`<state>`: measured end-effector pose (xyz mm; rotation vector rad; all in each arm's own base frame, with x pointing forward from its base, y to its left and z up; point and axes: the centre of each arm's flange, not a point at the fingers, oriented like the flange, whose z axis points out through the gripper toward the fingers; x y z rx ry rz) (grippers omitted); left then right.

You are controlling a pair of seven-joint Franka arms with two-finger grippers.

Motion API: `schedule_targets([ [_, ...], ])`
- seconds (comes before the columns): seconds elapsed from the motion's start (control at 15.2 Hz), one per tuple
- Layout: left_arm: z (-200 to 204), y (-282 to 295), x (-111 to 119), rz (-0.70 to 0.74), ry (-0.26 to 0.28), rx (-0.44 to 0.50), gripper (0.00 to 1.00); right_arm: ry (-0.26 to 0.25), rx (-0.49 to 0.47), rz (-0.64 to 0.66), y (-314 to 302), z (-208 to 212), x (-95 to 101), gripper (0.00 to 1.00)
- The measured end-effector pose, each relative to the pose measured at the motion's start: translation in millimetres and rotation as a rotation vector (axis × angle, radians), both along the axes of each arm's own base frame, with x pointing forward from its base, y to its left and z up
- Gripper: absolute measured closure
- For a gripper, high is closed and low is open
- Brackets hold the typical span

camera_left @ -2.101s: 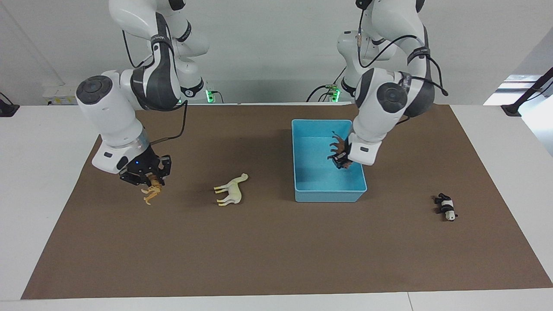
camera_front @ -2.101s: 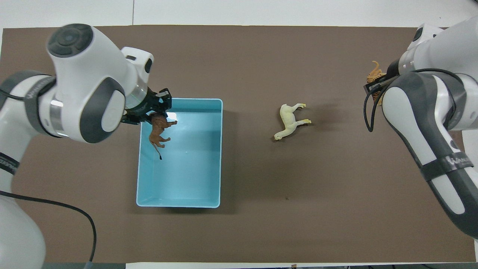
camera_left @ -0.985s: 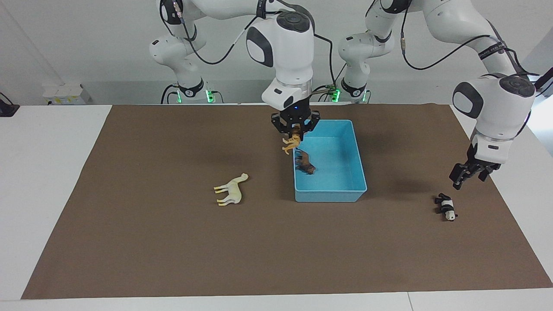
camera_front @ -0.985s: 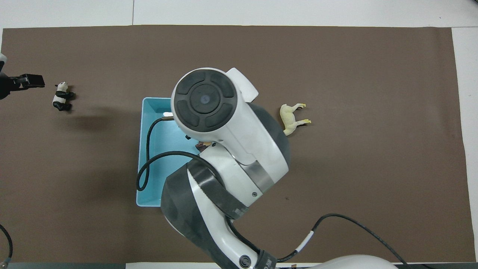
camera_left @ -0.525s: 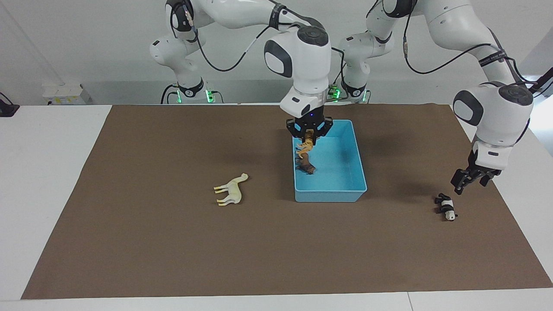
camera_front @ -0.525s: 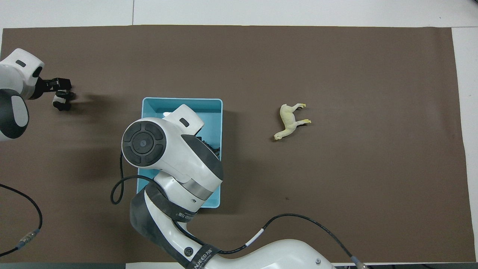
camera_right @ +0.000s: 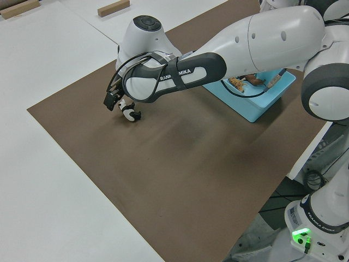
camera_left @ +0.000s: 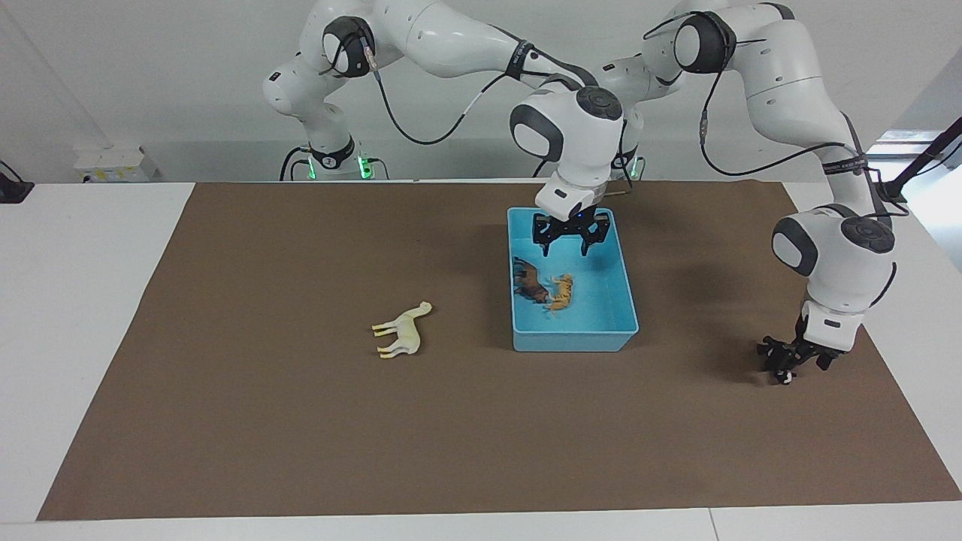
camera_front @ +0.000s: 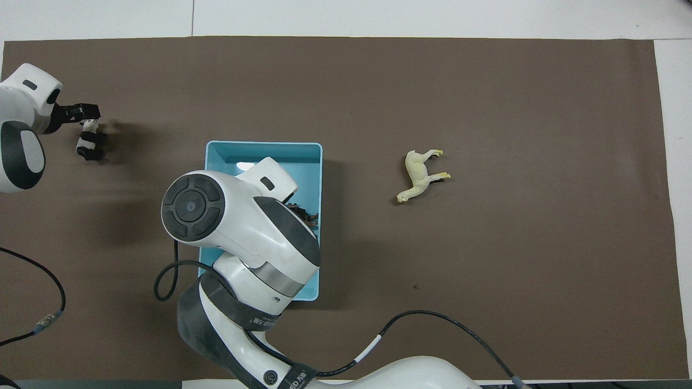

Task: Put all toys into storage box

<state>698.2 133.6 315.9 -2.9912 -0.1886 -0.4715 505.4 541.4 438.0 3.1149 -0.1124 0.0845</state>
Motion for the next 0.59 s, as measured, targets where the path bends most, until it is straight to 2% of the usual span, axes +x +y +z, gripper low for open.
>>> schedule_targets([
  [0.13,-6.2,3.3,1.2,0.003,-0.005,0.0,0.0,-0.033,-0.019,-0.045,-37.4,30.6,25.2,0.0],
  [0.33,-14.7,0.7,0.6,0.0,0.007,-0.005,0.0,-0.031,-0.029,-0.033,-118.9,68.8,72.4,0.0],
  [0.53,-18.1,-3.3,0.3,-0.005,0.014,-0.008,0.04,0.007,-0.05,-0.028,-186.5,55.6,107.1,0.0],
  [0.59,-19.6,-6.1,0.0,-0.009,0.017,-0.009,0.11,0.019,-0.055,-0.02,-204.7,42.8,114.9,0.0],
])
